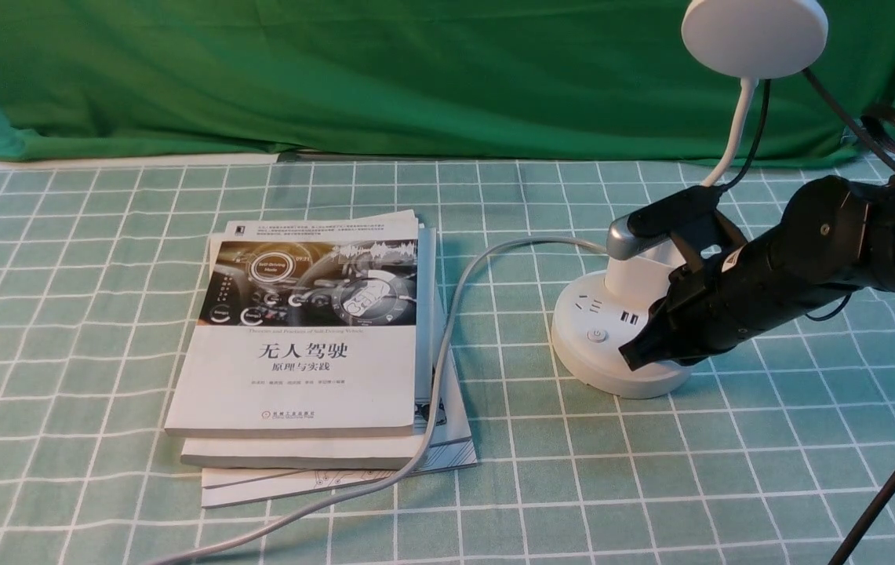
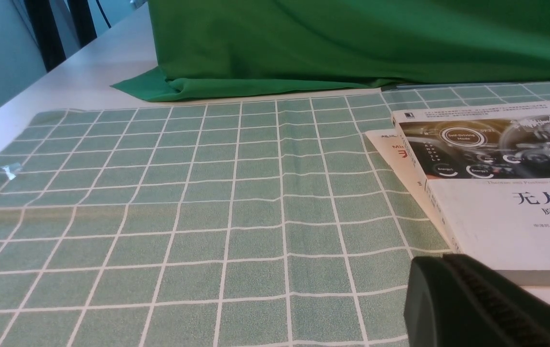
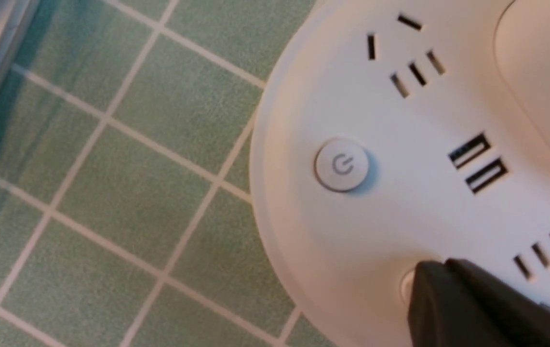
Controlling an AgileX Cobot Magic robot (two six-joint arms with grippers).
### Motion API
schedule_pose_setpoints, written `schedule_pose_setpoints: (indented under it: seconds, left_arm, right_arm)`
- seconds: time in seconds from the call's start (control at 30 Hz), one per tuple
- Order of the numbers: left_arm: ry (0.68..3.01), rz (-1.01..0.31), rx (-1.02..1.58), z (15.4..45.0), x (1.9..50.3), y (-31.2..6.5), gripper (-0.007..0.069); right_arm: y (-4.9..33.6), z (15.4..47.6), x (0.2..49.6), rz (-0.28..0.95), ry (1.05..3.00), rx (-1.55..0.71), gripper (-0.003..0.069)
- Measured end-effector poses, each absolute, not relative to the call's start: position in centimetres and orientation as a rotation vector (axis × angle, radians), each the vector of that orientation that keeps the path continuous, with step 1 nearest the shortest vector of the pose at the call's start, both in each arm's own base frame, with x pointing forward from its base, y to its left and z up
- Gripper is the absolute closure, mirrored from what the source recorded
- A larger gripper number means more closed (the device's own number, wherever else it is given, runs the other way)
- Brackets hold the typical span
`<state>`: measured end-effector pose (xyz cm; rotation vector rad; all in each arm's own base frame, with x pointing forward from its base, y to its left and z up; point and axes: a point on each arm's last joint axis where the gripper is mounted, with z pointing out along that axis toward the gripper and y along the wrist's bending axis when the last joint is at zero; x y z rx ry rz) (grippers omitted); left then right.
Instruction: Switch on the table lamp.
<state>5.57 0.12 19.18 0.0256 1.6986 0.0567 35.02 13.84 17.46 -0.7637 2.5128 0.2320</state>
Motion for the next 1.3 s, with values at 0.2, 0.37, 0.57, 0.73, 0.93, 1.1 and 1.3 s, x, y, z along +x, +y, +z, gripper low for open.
schedule_pose_setpoints:
  seconds: [0.2,0.37,0.57,0.73,0.93,1.1,1.3]
  left_arm:
    - [1.699,0.057,0.026,19.2,5.6,0.1,0.0604]
    - [1.699,0.057,0.026,19.2,5.6,0.1,0.0604]
    - [1.699,0.057,0.026,19.2,5.6,0.1,0.0604]
    - [1.699,0.057,0.026,19.2,5.6,0.1,0.0604]
    - [1.699,0.057,0.026,19.2,5.6,0.1,0.0604]
    - [1.699,0.057,0.026,19.2,5.6,0.1,0.0604]
    - [1.699,0.062,0.030,19.2,5.6,0.1,0.0604]
  right_arm:
    - [13.9,17.2,35.3,0.233,2.517,-0.762,0.0615]
    - [14.0,16.9,35.5,0.236,2.523,-0.760,0.0603]
    - [14.2,16.3,35.8,0.249,2.537,-0.743,0.0589]
    - [14.2,16.5,36.1,0.251,2.523,-0.731,0.0580]
    - [13.6,18.4,34.5,0.233,2.552,-0.772,0.0571]
    - [12.9,22.8,32.8,0.223,2.503,-0.752,0.0568]
    - [11.4,29.4,28.5,0.237,2.361,-0.697,0.0559]
